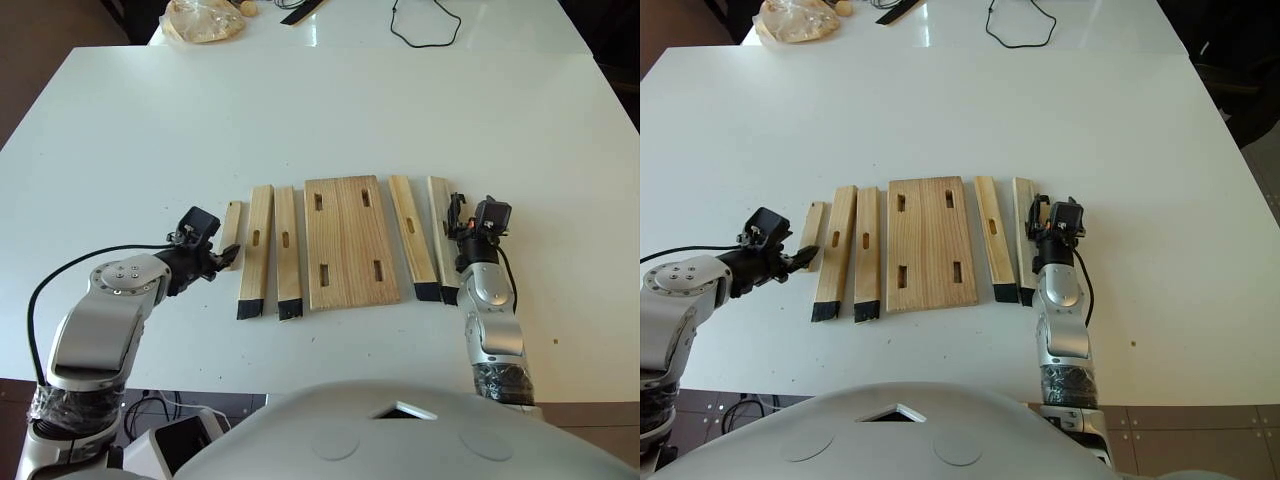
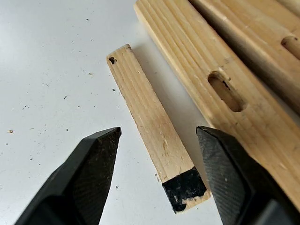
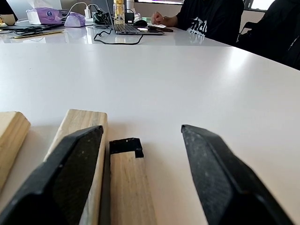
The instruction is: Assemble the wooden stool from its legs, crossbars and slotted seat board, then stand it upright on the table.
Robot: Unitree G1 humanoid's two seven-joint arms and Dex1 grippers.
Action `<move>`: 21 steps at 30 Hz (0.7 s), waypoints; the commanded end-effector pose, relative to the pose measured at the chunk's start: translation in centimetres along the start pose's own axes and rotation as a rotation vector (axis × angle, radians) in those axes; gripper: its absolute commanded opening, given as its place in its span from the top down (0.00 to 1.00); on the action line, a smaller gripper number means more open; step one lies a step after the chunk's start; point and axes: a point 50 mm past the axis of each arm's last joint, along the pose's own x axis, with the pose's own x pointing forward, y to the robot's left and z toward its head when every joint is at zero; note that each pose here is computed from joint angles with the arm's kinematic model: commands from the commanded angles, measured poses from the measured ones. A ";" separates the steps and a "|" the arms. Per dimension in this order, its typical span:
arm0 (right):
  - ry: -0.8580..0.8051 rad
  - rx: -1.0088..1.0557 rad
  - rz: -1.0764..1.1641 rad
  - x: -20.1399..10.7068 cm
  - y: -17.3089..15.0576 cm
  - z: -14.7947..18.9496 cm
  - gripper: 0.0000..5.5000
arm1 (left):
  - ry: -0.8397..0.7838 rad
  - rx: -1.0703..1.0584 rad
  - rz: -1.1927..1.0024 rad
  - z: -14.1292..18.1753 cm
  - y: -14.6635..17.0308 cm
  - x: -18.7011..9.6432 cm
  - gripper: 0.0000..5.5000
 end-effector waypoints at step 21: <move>0.005 -0.037 0.031 0.1 -0.5 0.5 0.43 | 0.040 -0.100 0.061 -4.3 0.0 2.2 0.77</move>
